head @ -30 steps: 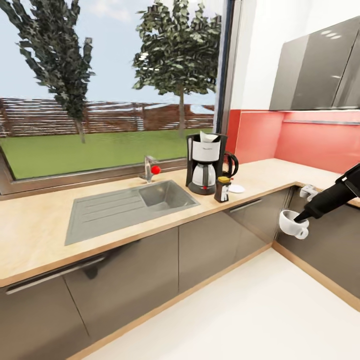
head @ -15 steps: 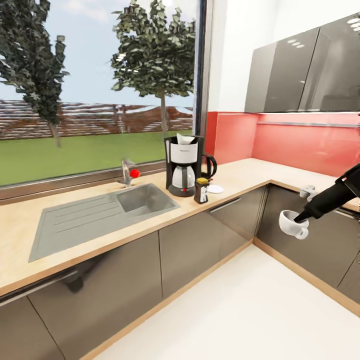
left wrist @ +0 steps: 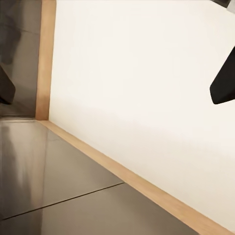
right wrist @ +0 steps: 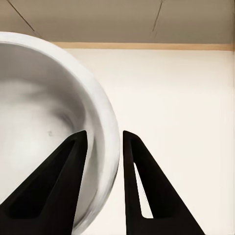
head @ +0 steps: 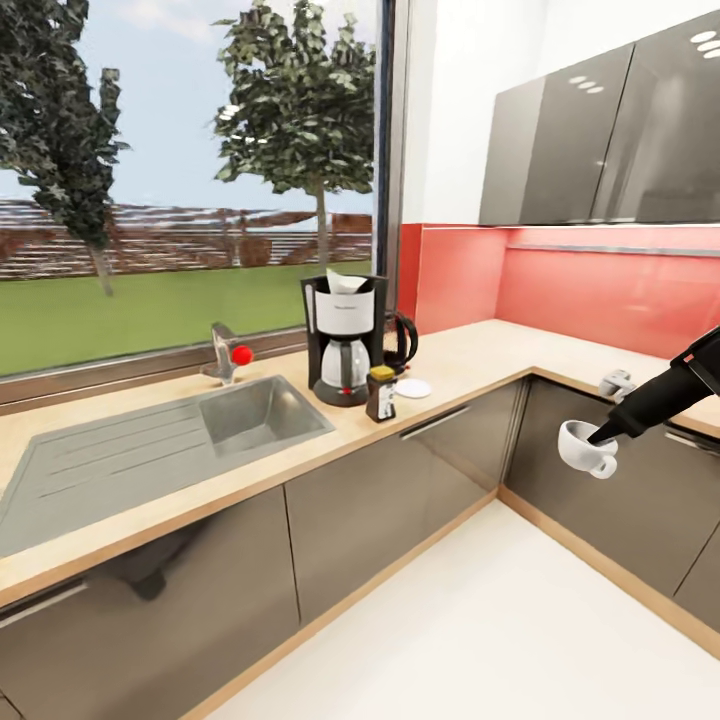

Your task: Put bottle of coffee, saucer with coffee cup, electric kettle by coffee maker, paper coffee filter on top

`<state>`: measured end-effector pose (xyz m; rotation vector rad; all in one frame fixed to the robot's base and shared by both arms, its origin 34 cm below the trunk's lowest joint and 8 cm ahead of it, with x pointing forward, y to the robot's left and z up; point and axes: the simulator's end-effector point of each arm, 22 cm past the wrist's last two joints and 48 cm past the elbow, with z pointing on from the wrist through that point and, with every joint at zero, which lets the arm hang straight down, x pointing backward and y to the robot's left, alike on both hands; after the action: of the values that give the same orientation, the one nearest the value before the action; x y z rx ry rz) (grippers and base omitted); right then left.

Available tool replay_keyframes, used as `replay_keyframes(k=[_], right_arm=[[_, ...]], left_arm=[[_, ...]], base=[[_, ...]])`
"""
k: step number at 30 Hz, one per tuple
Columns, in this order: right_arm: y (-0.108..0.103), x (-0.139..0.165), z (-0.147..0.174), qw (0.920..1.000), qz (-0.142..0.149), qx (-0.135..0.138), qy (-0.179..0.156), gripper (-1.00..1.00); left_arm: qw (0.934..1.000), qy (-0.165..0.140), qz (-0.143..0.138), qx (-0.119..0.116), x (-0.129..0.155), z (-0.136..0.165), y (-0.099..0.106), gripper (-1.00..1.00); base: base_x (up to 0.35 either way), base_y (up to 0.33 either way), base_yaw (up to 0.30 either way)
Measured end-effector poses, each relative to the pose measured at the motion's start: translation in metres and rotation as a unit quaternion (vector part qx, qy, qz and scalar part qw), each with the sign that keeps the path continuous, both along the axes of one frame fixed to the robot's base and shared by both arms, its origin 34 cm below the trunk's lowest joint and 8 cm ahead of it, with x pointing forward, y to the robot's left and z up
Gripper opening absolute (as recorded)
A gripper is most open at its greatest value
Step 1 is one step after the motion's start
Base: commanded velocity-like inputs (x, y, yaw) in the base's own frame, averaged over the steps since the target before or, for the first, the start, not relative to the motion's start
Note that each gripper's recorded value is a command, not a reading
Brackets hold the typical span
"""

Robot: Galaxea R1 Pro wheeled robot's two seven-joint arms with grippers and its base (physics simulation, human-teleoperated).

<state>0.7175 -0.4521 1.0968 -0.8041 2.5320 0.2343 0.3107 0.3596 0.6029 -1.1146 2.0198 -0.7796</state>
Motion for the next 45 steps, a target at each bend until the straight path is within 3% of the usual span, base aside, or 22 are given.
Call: replay_keyframes(k=[19, 29, 45], right_arm=[[0.0000, 0.0000, 0.0000, 1.0000, 0.000, 0.000, 0.000, -1.00], [0.0001, 0.0002, -0.0001, 1.0000, 0.000, 0.000, 0.000, -1.00], [-0.0015, 0.0007, -0.0008, 1.0000, -0.002, -0.001, 0.000, -1.00]], left_arm=[[1.0000, 0.001, 0.000, 0.001, -0.0004, -0.0005, 0.0003, 1.00], [1.0000, 0.001, 0.000, 0.001, -0.0004, -0.0006, 0.0003, 1.00], [1.0000, 0.001, 0.000, 0.001, 0.0001, -0.0006, 0.0002, 1.00]], base=[[0.254, -0.208, 0.006], [0.214, -0.174, 0.219], [0.021, -0.175, 0.083]])
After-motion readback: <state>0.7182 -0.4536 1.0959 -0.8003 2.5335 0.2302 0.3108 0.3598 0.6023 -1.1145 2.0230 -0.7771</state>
